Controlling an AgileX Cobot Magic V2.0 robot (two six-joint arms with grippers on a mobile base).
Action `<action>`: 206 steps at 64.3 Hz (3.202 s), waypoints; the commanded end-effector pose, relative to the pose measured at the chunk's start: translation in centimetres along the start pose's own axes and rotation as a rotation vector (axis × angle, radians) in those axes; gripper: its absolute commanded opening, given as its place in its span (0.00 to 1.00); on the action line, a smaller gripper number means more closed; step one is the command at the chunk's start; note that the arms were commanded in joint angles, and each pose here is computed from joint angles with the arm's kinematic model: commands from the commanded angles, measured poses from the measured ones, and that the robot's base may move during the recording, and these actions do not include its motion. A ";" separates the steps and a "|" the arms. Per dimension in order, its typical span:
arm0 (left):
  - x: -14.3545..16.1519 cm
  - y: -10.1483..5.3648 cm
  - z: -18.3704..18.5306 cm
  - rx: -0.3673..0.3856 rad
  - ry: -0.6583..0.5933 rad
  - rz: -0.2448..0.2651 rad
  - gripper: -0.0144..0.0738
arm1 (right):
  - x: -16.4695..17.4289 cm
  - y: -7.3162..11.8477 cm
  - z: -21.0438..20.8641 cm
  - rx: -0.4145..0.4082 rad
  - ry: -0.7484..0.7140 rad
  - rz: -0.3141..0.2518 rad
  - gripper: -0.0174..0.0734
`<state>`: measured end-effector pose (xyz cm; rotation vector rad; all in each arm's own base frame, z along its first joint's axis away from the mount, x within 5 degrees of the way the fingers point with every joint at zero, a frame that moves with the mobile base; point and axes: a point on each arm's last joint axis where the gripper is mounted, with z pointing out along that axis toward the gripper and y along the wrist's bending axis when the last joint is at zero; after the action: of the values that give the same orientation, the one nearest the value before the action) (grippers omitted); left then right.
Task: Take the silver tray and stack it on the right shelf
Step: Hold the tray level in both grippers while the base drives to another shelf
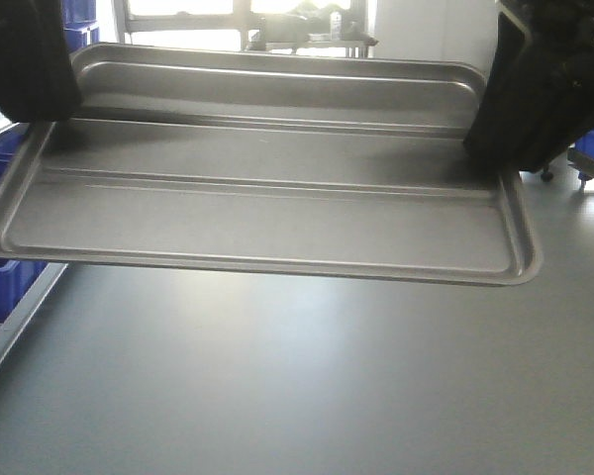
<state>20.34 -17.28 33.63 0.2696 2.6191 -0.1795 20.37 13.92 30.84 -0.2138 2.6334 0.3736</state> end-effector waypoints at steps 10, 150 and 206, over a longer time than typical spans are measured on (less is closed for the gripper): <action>-0.8 -0.1 -1.8 0.033 -0.094 0.009 0.05 | -0.8 0.3 -1.6 -0.025 -0.083 -0.039 0.26; -0.7 -0.2 -1.8 0.042 -0.084 0.001 0.05 | -0.8 0.3 -1.5 -0.024 -0.081 -0.039 0.26; -0.7 -0.2 -1.8 0.044 -0.083 0.001 0.05 | -0.8 0.3 -1.5 -0.024 -0.082 -0.039 0.26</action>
<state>20.29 -17.34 33.57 0.2659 2.6282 -0.1883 20.37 13.86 30.83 -0.2176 2.6347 0.3641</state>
